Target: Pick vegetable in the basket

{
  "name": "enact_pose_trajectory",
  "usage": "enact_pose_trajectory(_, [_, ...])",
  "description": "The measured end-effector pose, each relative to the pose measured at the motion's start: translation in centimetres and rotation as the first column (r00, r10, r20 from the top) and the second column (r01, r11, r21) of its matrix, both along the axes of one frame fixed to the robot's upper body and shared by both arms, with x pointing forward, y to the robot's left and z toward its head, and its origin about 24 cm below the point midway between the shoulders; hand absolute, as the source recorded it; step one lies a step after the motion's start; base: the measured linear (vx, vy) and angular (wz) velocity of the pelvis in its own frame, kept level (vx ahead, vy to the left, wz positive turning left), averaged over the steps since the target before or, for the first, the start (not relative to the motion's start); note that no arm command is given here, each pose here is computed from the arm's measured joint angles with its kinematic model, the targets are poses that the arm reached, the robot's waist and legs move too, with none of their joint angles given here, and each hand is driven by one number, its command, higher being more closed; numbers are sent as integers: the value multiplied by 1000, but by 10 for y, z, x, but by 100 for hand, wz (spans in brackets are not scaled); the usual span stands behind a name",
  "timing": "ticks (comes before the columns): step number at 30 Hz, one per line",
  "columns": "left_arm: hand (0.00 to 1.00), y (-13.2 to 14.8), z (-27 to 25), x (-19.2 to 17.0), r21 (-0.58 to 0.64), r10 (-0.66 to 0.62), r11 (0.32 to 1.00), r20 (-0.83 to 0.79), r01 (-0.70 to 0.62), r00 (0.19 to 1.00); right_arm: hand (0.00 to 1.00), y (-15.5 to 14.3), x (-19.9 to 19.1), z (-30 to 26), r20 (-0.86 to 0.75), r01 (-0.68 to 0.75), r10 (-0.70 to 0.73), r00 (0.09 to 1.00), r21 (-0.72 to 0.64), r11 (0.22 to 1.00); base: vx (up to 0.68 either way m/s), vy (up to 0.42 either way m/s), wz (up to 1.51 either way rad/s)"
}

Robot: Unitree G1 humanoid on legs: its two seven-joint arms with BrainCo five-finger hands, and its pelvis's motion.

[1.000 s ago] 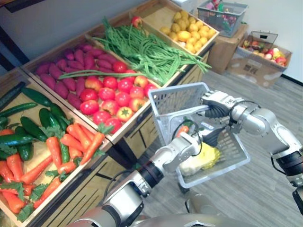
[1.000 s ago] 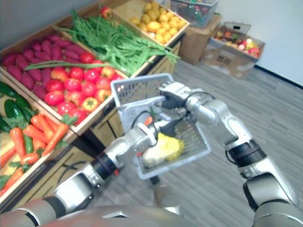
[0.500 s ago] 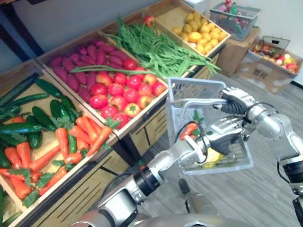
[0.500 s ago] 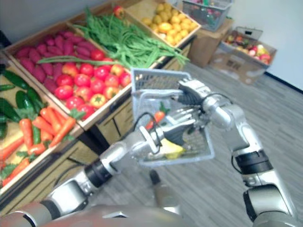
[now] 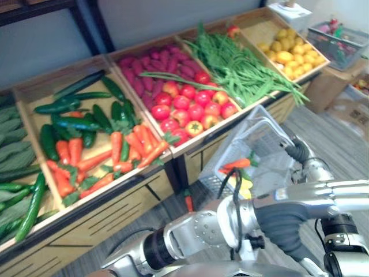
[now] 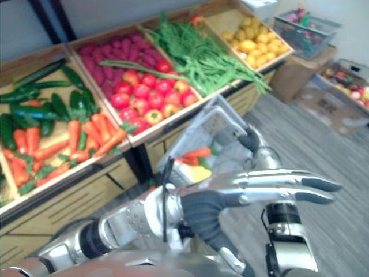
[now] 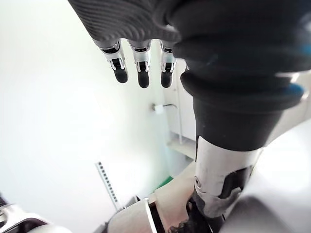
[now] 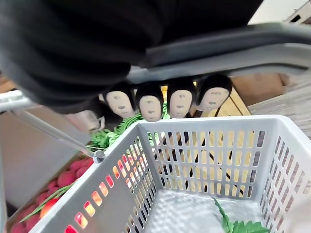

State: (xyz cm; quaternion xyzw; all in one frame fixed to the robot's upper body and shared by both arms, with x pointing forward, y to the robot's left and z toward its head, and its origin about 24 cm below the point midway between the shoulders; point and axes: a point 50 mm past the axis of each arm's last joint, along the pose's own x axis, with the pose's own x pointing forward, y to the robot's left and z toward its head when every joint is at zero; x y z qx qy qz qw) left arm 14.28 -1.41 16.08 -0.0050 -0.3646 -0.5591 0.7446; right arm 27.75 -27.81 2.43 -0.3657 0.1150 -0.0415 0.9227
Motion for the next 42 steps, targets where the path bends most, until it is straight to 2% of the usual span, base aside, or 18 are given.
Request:
enact_pose_trajectory(2, [0, 10, -4, 3, 4, 16, 1000, -54, -16, 998, 100, -17, -13, -12, -42, 90, -89, 995, 21, 996, -15, 40, 90])
enact_pose_trajectory(6, [0, 39, 7, 10, -79, 110, 990, -102, -118, 989, 100, -52, -54, -50, -190, 311, -296, 936, 52, 949, 28, 29, 103])
enact_pose_trajectory(11, [0, 71, 2, 21, -84, 296, 947, -156, -311, 942, 100, -64, -107, -99, -398, 507, -439, 805, 80, 858, 56, -2, 93])
enact_pose_trajectory(13, [0, 90, 0, 29, -85, 412, 899, -176, -431, 894, 100, -68, -128, -112, -463, 590, -491, 738, 89, 802, 41, -4, 68])
enact_pose_trajectory(17, [0, 133, -2, 42, -82, 640, 745, -193, -662, 744, 100, -69, -166, -131, -559, 695, -545, 625, 80, 715, 27, -6, 43])
enact_pose_trajectory(20, [0, 156, -4, 47, -87, 745, 630, -210, -771, 633, 100, -68, -187, -139, -597, 730, -561, 573, 59, 681, 7, 7, 21])
enact_pose_trajectory(22, [0, 177, -12, 51, -52, 842, 501, -200, -864, 501, 100, -63, -206, -147, -634, 776, -573, 520, 70, 627, -17, -4, 22])
enact_pose_trajectory(25, [0, 205, -28, 51, 25, 921, 334, -222, -942, 320, 100, -57, -223, -153, -663, 803, -576, 478, 64, 592, -16, -2, 14])
enact_pose_trajectory(26, [0, 210, -31, 52, 39, 931, 305, -225, -952, 289, 100, -55, -226, -154, -669, 806, -575, 471, 61, 588, -12, 2, 18])
enact_pose_trajectory(28, [0, 233, -48, 52, 115, 964, 164, -231, -980, 134, 100, -49, -238, -160, -697, 821, -567, 439, 54, 569, -11, 1, 14])
enact_pose_trajectory(29, [0, 239, -52, 52, 135, 966, 134, -240, -982, 98, 100, -46, -242, -161, -703, 826, -565, 431, 55, 561, 3, -6, 16])
enact_pose_trajectory(31, [0, 268, -79, 49, 267, 975, -37, -202, -963, -93, 100, -38, -250, -166, -720, 838, -558, 412, 59, 543, 12, -8, 15])
enact_pose_trajectory(32, [0, 277, -88, 46, 314, 972, -92, -178, -945, -154, 100, -36, -250, -167, -722, 840, -556, 411, 62, 540, 4, -6, 7])
enact_pose_trajectory(33, [0, 294, -105, 41, 400, 956, -213, -102, -891, -275, 100, -33, -252, -168, -723, 840, -555, 412, 66, 539, 0, 0, 0])
enact_pose_trajectory(35, [0, 320, -136, 24, 523, 899, -403, 75, -751, -431, 100, -28, -257, -169, -720, 840, -555, 415, 69, 539, 7, -7, 9])
enact_pose_trajectory(37, [0, 331, -152, 13, 575, 862, -469, 134, -670, -489, 100, -26, -258, -169, -717, 842, -559, 417, 73, 534, 13, -5, 18])
enact_pose_trajectory(39, [0, 352, -184, -15, 670, 762, -564, 197, -483, -617, 100, -22, -262, -170, -714, 852, -567, 411, 79, 518, 37, -5, 26])
enact_pose_trajectory(42, [0, 367, -220, -58, 776, 632, -580, 236, -249, -738, 100, -15, -267, -173, -718, 856, -570, 400, 71, 512, 56, -14, 19])
